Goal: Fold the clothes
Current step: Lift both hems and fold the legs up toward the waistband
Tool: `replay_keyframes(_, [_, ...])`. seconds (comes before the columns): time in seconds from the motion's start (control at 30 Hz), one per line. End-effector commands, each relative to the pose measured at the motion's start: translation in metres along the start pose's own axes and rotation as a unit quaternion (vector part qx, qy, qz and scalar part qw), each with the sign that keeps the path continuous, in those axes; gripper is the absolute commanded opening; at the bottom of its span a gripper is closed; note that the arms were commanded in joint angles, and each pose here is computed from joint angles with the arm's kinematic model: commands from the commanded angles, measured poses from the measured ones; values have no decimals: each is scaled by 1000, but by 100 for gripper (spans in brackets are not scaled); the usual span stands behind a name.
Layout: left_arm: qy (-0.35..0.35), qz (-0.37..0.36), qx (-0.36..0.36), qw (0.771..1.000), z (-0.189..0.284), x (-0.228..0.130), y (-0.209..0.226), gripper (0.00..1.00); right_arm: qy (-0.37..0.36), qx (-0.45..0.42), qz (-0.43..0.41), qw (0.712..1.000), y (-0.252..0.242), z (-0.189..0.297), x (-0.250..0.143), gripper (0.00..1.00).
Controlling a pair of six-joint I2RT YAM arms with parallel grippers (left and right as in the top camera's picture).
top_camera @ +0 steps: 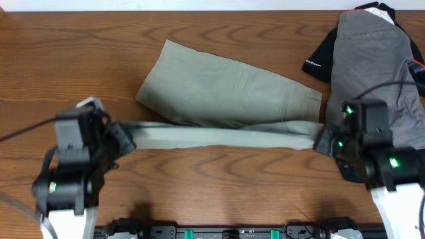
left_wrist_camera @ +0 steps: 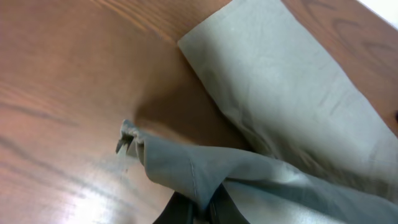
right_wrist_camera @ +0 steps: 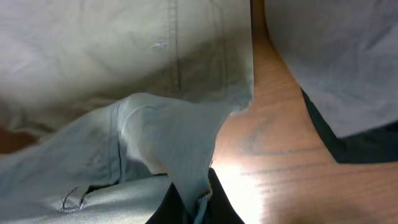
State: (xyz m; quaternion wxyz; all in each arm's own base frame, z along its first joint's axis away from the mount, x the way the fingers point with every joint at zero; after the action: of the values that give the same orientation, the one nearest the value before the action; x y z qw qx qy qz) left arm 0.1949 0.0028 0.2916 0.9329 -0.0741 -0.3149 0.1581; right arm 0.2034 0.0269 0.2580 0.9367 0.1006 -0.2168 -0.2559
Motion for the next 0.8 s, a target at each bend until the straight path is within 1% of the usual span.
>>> replay_keyframes(0.0, [8, -5, 50, 999, -27, 18, 6, 6, -24, -83, -14, 996, -9, -21, 17, 1])
replay_keyframes(0.07, [19, -6, 52, 998, -47, 26, 4, 6, -11, -92, -13, 996, -6, -37, 22, 1])
replay_keyframes(0.2, [28, -52, 48, 997, -87, 41, -3, 6, 11, -119, -11, 993, -3, -70, 30, 1])
replay_keyframes(0.4, [9, -55, 42, 998, -132, 60, -7, 6, 26, -135, -10, 990, 1, -110, 39, 1])
replay_keyframes(0.6, [-3, -63, 32, 997, -163, 68, -15, 6, 7, -125, -13, 992, 7, -132, 50, 1])
replay_keyframes(0.77, [-27, -71, 19, 997, -175, 75, -24, 6, -23, -109, -22, 994, 9, -137, 63, 1])
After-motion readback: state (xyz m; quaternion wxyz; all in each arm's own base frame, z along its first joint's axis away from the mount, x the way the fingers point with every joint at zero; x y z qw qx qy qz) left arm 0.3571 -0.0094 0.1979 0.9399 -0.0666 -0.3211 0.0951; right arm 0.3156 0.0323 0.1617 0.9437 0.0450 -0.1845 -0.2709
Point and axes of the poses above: each gripper's point midway between its finger pads, its own z axis back along the fingers, its own y axis along the line the jaws close on, x = y × z, the point moved 8 cm from there along z, back along the fingers, and after that the axes turned 8 degrees about -z, right-handed, at the moved point
